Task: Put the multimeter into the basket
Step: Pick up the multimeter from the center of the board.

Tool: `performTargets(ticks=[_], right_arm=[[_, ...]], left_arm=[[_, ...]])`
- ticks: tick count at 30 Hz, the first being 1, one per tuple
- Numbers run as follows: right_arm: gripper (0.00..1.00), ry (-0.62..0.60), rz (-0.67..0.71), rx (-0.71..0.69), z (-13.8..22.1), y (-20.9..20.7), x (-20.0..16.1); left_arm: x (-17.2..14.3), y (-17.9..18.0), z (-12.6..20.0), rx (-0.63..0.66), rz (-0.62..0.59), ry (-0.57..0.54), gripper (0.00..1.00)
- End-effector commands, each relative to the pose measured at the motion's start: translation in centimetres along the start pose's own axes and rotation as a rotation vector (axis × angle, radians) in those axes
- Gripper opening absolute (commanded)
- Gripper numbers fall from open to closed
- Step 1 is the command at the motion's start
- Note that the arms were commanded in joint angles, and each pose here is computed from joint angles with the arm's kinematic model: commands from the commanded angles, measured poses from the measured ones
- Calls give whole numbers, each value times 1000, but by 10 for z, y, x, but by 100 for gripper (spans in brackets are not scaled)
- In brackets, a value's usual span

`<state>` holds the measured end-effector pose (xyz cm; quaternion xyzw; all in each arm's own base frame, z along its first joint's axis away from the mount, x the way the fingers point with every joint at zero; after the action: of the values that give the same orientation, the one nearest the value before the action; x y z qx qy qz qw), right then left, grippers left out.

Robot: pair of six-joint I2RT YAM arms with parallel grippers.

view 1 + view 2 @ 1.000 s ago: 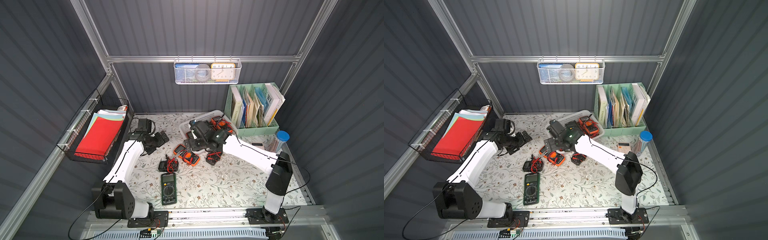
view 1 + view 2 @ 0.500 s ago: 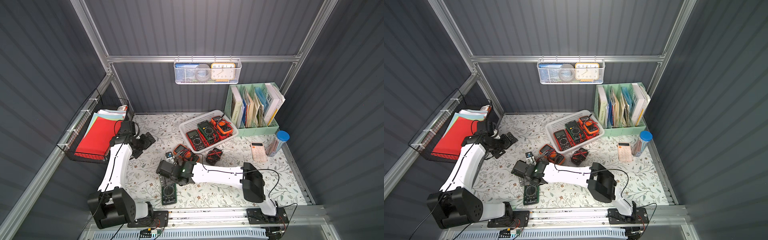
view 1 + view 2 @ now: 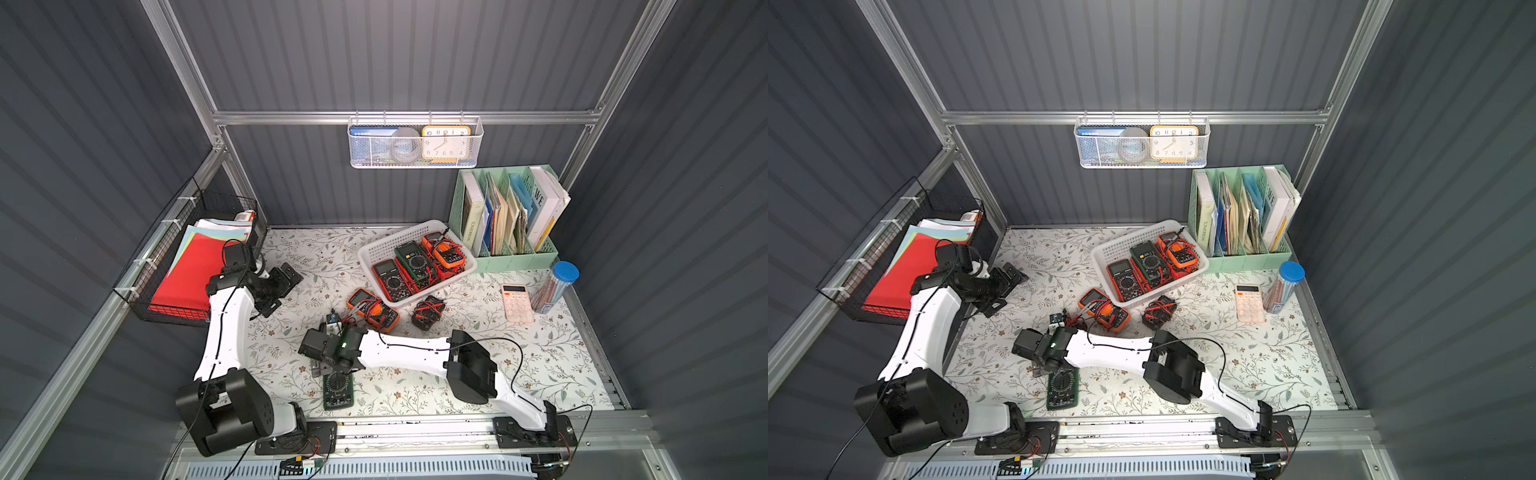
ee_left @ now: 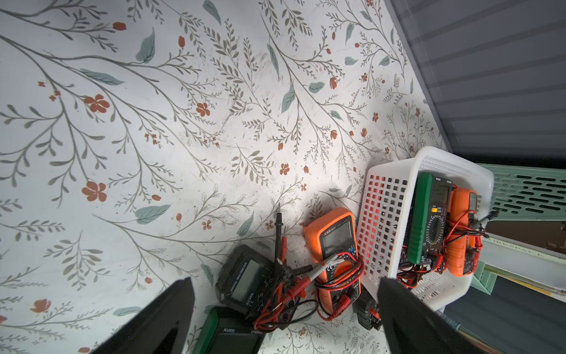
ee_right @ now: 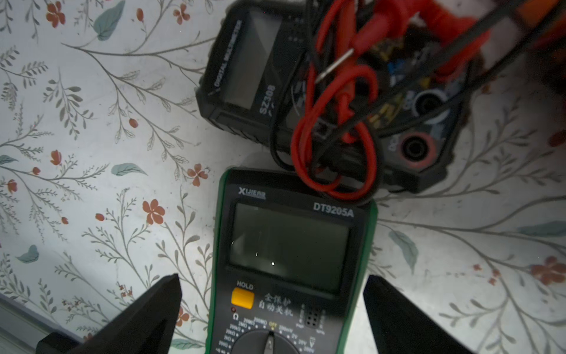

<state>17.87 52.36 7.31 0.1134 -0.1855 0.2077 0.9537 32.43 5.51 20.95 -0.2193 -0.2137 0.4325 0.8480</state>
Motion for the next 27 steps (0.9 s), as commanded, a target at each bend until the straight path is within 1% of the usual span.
performTargets(ticks=[1, 8, 15, 25, 27], right_arm=[[99, 51, -24, -39, -5, -5, -10], [99, 54, -42, -49, -11, -7, -11], [99, 100, -57, -53, -14, -8, -17], [99, 188, -85, -51, -38, -11, -26], [95, 202, -86, -51, -42, -12, -28]], left_arm=[[6, -3, 9, -22, -9, -26, 99], [6, -5, 9, -39, -5, -23, 99], [6, -6, 11, -47, 0, -29, 99], [4, -6, 13, -56, 3, -34, 99], [3, -6, 13, -56, 0, -34, 99]])
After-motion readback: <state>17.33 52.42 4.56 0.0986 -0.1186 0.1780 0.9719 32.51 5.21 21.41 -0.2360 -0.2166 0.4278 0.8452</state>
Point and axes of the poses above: each gripper's point midway between its finger pads, its own z axis back along the fingers, its own y axis along the line the jaws close on, x = y × z, the point moved 2 cm from there along z, back along the fingers, and after that the axes turned 11 degrees about z, right-handed, at the moved point
